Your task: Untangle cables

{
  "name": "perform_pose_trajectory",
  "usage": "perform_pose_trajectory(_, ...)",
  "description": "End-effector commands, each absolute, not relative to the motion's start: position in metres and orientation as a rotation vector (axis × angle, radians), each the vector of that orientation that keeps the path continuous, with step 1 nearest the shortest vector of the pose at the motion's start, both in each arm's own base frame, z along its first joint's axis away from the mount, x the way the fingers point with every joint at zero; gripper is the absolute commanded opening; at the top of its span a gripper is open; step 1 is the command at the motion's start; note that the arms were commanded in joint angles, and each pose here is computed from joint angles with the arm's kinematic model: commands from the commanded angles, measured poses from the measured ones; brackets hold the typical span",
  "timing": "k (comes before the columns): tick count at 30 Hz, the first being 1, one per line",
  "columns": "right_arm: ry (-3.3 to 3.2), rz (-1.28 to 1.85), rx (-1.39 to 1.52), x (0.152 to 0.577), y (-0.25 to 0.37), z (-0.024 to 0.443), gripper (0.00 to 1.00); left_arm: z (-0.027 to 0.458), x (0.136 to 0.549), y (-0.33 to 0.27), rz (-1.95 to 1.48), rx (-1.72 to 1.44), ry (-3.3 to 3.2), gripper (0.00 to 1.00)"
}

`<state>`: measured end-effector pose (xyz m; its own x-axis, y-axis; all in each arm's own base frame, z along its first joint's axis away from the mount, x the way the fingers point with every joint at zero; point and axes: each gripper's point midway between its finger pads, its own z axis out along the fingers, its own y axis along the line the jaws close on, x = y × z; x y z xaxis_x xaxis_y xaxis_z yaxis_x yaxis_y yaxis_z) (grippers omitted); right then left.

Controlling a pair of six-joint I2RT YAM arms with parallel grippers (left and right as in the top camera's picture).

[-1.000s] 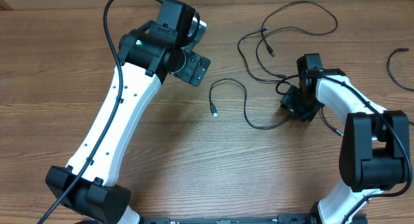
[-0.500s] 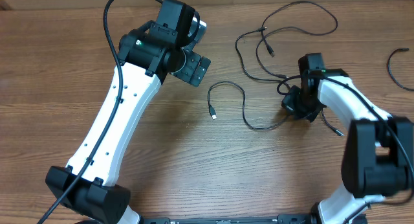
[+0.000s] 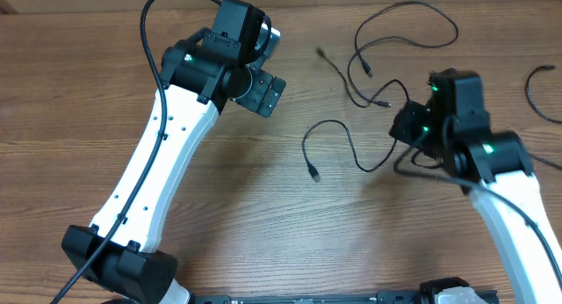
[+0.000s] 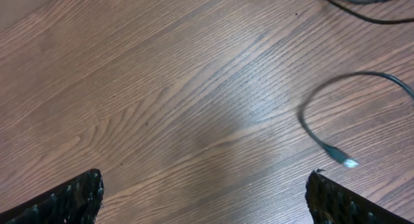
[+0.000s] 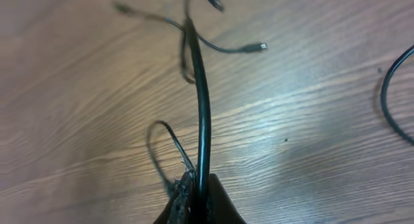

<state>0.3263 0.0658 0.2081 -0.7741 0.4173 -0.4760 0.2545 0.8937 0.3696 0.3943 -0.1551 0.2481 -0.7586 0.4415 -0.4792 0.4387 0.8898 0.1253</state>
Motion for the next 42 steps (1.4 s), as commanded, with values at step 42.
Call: perform_pose_trajectory(42,1.894,0.025,0.821,0.228,-0.052,0.354,0.04,0.246,0.396,-0.155,-0.007,0.616,2.553,1.00)
